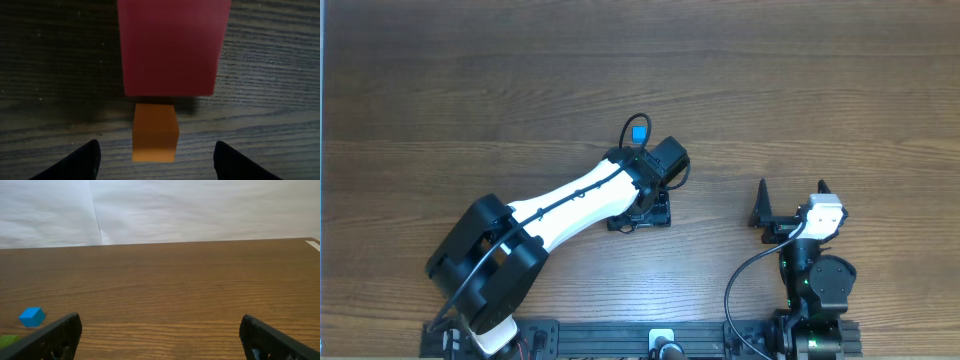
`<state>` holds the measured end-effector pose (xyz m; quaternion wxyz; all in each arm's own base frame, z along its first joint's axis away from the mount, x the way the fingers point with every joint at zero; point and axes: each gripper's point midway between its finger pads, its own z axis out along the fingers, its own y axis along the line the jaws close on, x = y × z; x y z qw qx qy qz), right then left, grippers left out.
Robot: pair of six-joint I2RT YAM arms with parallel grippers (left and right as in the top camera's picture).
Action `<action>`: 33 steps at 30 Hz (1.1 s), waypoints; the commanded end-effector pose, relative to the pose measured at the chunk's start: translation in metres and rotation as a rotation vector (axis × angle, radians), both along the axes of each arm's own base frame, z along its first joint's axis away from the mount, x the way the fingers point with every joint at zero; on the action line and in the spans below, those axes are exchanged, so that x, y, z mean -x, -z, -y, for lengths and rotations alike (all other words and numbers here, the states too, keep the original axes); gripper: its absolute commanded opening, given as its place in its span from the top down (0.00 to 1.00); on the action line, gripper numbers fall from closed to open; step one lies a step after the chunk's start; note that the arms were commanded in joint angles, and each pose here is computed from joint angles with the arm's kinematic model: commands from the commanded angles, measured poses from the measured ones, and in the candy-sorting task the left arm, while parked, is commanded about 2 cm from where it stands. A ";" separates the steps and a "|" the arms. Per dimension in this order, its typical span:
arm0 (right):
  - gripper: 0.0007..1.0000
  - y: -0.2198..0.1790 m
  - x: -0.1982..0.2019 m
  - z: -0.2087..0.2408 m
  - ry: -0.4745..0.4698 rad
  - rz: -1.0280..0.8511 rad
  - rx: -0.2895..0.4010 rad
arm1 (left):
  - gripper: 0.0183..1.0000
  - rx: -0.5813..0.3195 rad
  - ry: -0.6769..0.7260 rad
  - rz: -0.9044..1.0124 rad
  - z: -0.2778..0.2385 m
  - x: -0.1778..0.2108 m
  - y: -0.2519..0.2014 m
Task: Stack Cubes
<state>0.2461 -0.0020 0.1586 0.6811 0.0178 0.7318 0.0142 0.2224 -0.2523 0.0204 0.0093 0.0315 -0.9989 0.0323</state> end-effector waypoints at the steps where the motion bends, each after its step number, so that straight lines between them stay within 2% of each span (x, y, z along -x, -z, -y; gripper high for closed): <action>1: 0.01 0.002 0.000 0.000 0.003 -0.003 0.001 | 0.29 -0.014 -0.010 -0.032 -0.001 0.006 0.010; 20: 0.01 0.002 0.000 0.000 0.003 -0.003 0.001 | 0.29 -0.037 -0.011 -0.055 -0.003 0.008 0.021; 29: 0.01 0.002 0.000 0.000 0.003 -0.003 0.001 | 0.35 -0.037 -0.005 -0.063 0.000 0.010 0.028; 33: 0.01 0.002 0.000 0.000 0.003 -0.003 0.001 | 0.42 -0.041 -0.005 -0.067 -0.001 0.010 0.029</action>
